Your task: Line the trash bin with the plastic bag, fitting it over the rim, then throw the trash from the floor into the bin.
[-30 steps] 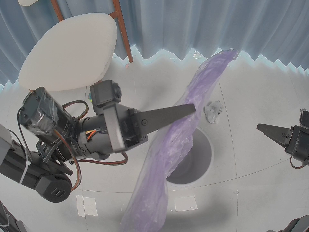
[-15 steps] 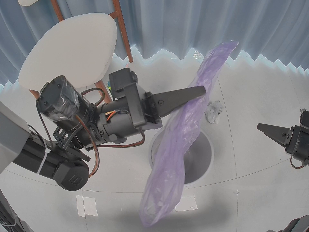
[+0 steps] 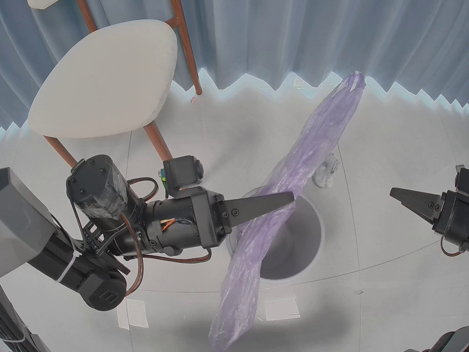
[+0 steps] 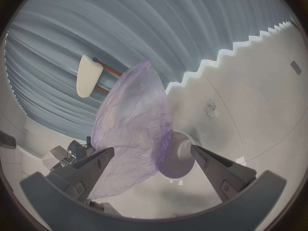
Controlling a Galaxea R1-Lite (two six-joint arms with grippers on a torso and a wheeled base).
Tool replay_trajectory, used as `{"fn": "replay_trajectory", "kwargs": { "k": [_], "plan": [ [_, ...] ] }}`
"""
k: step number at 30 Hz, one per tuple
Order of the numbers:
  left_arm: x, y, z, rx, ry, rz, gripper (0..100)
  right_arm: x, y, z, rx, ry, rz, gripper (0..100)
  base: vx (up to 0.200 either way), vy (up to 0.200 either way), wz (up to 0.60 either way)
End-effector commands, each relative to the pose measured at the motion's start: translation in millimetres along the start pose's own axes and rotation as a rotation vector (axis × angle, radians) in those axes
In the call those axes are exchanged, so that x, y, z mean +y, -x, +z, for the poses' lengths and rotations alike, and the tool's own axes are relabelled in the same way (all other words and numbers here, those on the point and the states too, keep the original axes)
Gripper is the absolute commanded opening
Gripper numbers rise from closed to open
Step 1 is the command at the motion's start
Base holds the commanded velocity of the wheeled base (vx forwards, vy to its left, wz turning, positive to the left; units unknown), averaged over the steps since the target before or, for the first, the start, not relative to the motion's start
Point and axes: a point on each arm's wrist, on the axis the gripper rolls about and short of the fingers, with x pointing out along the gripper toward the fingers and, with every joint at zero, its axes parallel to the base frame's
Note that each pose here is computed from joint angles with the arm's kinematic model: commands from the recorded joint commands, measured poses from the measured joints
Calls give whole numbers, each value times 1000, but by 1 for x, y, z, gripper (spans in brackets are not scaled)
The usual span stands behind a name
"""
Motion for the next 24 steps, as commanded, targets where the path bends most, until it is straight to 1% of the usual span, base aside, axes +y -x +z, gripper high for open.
{"fn": "replay_trajectory", "kwargs": {
  "k": [1, 5, 10, 11, 14, 16, 18, 20, 21, 22, 24],
  "plan": [
    [3, 5, -8, 12, -45, 26, 0, -1, -1, -2, 9, -3, -4, 100, 0, 0, 0],
    [3, 11, -11, 16, -49, 43, 0, -3, -4, -3, 20, -8, -11, 100, 0, 0, 0],
    [-4, 15, -4, -5, -72, 39, 0, -6, -10, -4, 43, -19, -24, 100, 0, 0, 0],
    [-12, 18, 1, -18, -88, 31, 0, -7, -12, -5, 50, -26, -30, 100, 0, 0, 0],
    [-20, 22, 1, -22, -98, 25, 0, -6, -13, -3, 46, -35, -25, 100, 0, 0, 0],
    [-27, 27, 1, -23, -99, 22, 0, -4, -12, -2, 39, -60, -18, 100, 0, 0, 0],
    [-31, 31, -3, -13, -92, 24, 0, 1, -12, 0, 30, -98, 10, 100, 0, 0, 0],
    [-30, 32, -5, -9, -84, 27, 0, 7, -12, 1, 21, -150, 51, 100, 0, 0, 0],
    [-30, 32, -5, -9, -84, 27, 0, 7, -12, 1, 19, -153, 54, 100, 0, 0, 0],
    [-28, 31, -5, -8, -84, 31, 0, 11, -12, 2, 8, -183, 85, 100, 0, 0, 0],
    [-25, 30, -6, -4, -96, 35, 0, 12, -13, 1, 10, -189, 91, 100, 0, 0, 0]
  ]
}}
